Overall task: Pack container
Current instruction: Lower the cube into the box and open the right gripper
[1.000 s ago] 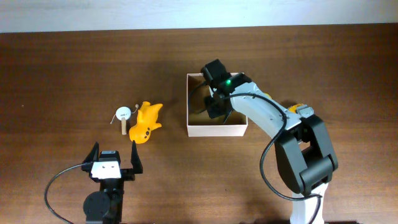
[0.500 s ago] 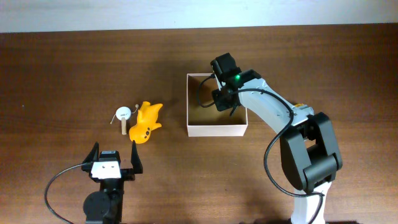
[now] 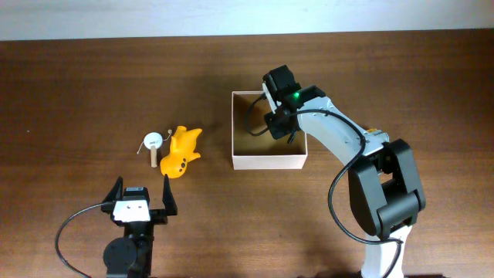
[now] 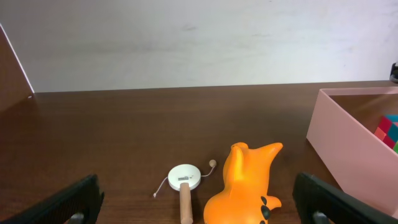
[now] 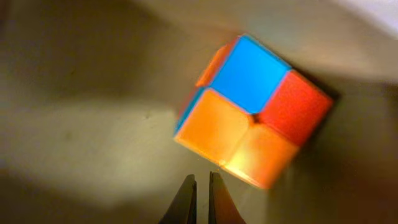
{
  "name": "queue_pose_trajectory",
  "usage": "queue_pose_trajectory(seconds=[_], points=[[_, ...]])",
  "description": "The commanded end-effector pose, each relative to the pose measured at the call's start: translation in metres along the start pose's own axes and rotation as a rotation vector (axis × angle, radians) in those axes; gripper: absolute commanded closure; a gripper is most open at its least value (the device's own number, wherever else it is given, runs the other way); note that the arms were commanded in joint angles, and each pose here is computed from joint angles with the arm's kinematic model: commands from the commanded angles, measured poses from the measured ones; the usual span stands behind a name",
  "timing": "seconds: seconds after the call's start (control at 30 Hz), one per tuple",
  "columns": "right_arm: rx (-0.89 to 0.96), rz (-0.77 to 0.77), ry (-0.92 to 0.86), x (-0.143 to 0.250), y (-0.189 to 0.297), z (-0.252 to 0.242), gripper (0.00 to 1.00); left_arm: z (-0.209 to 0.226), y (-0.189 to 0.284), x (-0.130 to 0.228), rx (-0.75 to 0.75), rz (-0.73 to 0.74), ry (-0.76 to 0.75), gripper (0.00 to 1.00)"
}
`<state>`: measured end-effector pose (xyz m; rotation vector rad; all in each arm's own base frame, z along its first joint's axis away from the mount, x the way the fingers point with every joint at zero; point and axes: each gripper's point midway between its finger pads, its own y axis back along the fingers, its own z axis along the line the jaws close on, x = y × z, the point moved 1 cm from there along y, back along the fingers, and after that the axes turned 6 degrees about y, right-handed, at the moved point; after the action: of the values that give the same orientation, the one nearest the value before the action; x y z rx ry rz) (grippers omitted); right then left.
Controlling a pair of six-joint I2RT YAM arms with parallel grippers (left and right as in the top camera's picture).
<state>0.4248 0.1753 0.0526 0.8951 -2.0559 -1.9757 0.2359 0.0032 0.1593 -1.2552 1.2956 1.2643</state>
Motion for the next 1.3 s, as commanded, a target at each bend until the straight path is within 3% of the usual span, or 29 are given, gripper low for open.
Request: queue_pose_trajectory(seconds=[0.0, 0.2, 0.43, 0.63, 1.27], points=[[-0.111, -0.010, 0.101, -0.001, 0.000, 0.030, 0.96, -0.002, 0.000, 0.001, 0.011, -0.002, -0.015, 0.01], [-0.108, -0.092, 0.172, -0.021, 0.004, 0.053, 0.96, -0.002, 0.000, 0.001, 0.011, -0.001, -0.015, 0.01], [0.006, -0.189, 0.147, -0.046, 0.006, 0.034, 0.96, -0.002, 0.000, 0.001, 0.011, -0.001, -0.015, 0.01], [0.091, -0.187, 0.138, -0.048, 0.006, 0.020, 0.96, -0.002, 0.000, 0.001, 0.011, -0.001, -0.015, 0.01], [0.053, -0.174, 0.084, -0.043, -0.015, -0.001, 0.96, -0.002, 0.000, 0.001, 0.011, -0.002, -0.015, 0.01]])
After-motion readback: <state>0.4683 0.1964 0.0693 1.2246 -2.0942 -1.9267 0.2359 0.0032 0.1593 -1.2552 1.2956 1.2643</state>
